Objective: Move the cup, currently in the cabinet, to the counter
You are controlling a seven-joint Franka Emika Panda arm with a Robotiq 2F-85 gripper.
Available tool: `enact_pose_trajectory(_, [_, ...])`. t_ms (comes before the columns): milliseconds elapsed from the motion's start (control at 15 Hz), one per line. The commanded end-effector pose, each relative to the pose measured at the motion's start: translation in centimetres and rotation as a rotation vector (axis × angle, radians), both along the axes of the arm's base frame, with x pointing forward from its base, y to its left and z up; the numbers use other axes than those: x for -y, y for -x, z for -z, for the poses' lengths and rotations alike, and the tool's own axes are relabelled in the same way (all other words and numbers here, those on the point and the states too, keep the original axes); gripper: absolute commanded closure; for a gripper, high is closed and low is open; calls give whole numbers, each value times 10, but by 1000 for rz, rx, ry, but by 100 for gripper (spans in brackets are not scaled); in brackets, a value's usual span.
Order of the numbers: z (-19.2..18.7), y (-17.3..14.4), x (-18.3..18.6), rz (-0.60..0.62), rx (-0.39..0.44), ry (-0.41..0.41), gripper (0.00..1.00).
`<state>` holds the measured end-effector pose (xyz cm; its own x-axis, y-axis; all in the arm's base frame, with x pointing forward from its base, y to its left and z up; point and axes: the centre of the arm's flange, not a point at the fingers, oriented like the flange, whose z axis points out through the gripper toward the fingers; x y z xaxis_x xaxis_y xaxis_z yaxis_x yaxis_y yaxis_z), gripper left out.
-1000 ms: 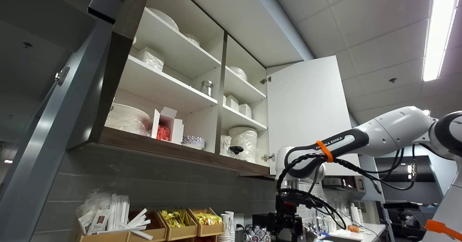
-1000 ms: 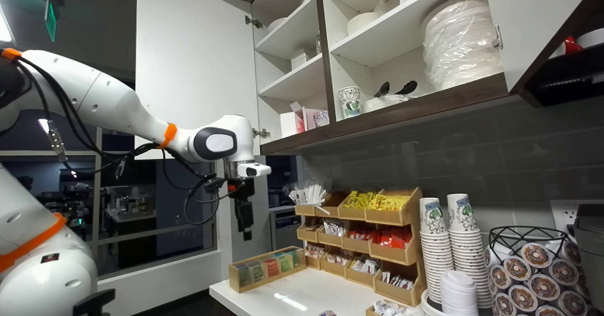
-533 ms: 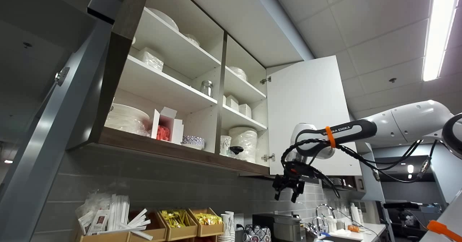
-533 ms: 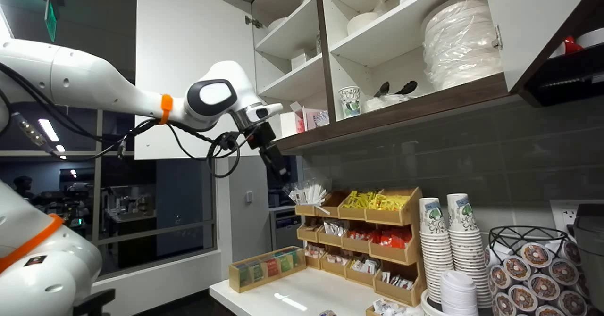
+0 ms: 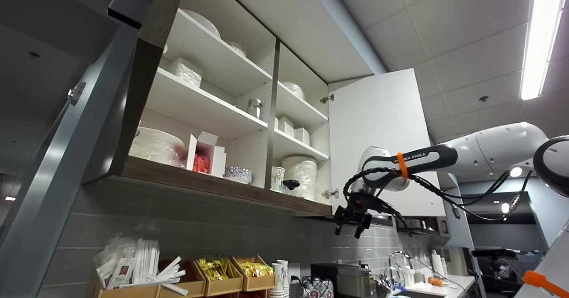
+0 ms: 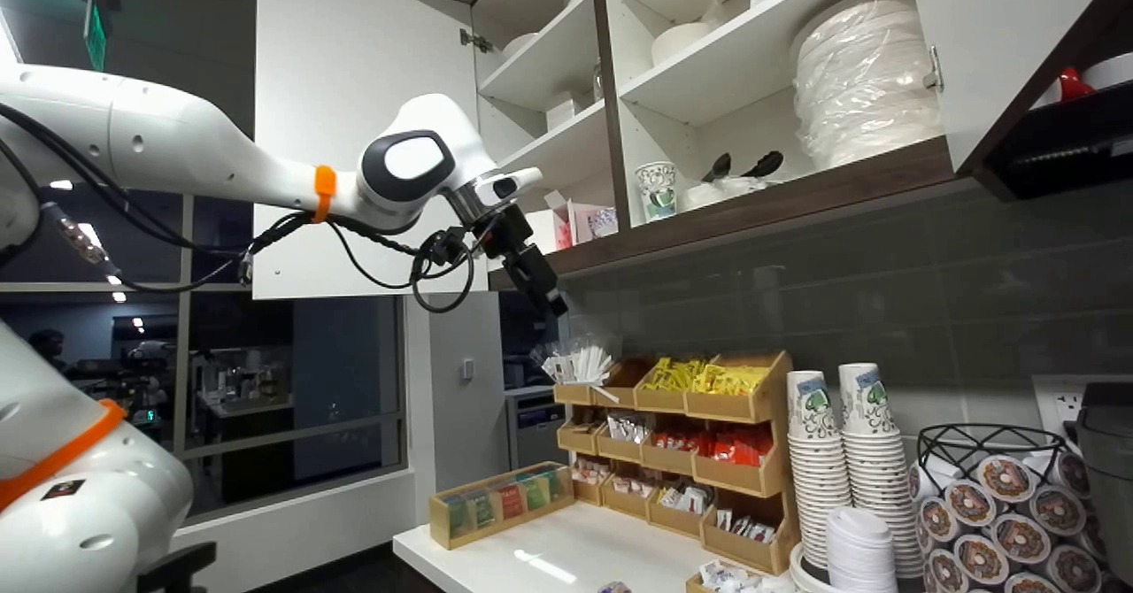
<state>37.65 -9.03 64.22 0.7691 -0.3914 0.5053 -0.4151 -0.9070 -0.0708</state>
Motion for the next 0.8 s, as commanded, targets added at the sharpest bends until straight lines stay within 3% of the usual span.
enact_pose_trajectory(0, [0,0,0,0,0,0,0])
enact_pose_trajectory(67, [0,0,0,0,0,0,0])
enact_pose_trajectory(200, [-30,-5,18,54,86,24,0])
enact_pose_trajectory(467, [-113,-16,50,8,256,73,0])
enact_pose_trajectory(733, [-171,-35,66,-35,320,134,0])
